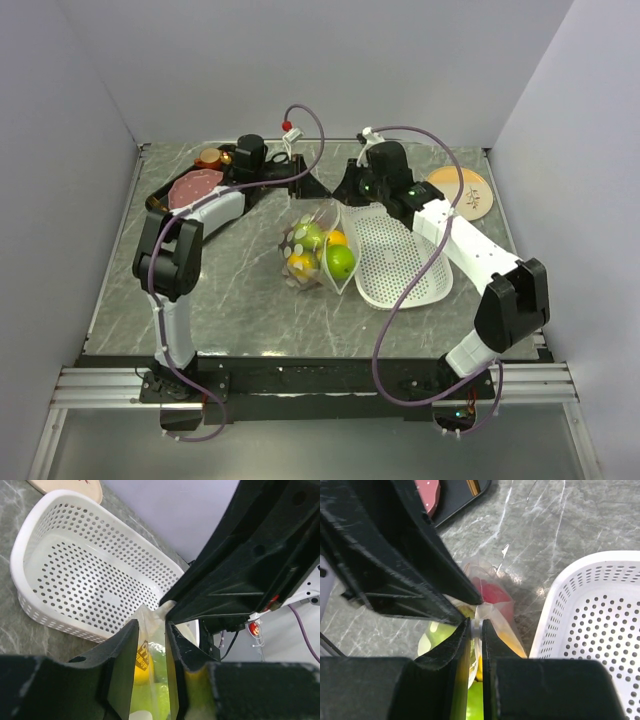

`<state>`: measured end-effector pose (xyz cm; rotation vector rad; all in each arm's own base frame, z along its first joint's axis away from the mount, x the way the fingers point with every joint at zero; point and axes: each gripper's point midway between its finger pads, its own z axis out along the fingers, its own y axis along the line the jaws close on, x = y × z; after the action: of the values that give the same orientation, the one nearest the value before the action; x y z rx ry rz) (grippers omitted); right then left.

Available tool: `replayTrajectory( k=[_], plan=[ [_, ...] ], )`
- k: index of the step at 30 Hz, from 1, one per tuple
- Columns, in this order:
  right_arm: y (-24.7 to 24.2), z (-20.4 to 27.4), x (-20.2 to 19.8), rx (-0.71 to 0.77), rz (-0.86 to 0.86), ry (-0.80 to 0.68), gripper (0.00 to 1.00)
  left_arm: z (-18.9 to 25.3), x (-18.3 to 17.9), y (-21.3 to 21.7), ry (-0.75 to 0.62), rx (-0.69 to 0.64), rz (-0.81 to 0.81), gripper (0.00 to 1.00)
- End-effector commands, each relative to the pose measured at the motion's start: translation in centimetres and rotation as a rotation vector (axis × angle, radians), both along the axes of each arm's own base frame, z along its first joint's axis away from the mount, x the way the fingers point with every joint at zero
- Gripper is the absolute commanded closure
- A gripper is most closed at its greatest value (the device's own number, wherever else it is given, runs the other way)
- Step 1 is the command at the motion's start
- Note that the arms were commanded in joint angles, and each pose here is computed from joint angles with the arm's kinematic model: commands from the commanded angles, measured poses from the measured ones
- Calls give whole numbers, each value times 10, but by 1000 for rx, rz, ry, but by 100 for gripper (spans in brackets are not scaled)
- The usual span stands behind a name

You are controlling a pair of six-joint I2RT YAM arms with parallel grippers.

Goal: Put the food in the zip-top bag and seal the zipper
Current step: Zip the zipper food storage bag at the center of the board.

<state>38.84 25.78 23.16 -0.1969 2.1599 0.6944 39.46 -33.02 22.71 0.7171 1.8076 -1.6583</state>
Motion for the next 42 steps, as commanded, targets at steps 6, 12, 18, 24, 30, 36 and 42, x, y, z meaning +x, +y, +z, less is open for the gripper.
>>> replayTrajectory(
  k=[6, 12, 18, 24, 30, 36, 42],
  plan=[
    [-2, 40, -6, 65, 10, -91, 97, 24, -4, -7, -66, -106, -73, 64],
    [-1, 40, -6, 75, 12, -87, 97, 20, -10, -12, -69, -113, -94, 64],
    [-1, 44, -7, 83, 6, -98, 97, 9, -10, -15, -48, -91, -93, 64],
    [-6, 45, -6, 83, -15, -102, 97, -1, -11, -14, -32, -77, -85, 63],
    [-8, 46, -7, 89, -17, -103, 96, -9, -9, -13, -27, -59, -77, 63],
    [-11, 45, -6, 86, -26, -103, 97, -6, -13, -11, -28, -72, -95, 64],
    [-10, 46, -6, 88, -20, -102, 96, -2, -18, -11, -24, -93, -104, 75]
  ],
)
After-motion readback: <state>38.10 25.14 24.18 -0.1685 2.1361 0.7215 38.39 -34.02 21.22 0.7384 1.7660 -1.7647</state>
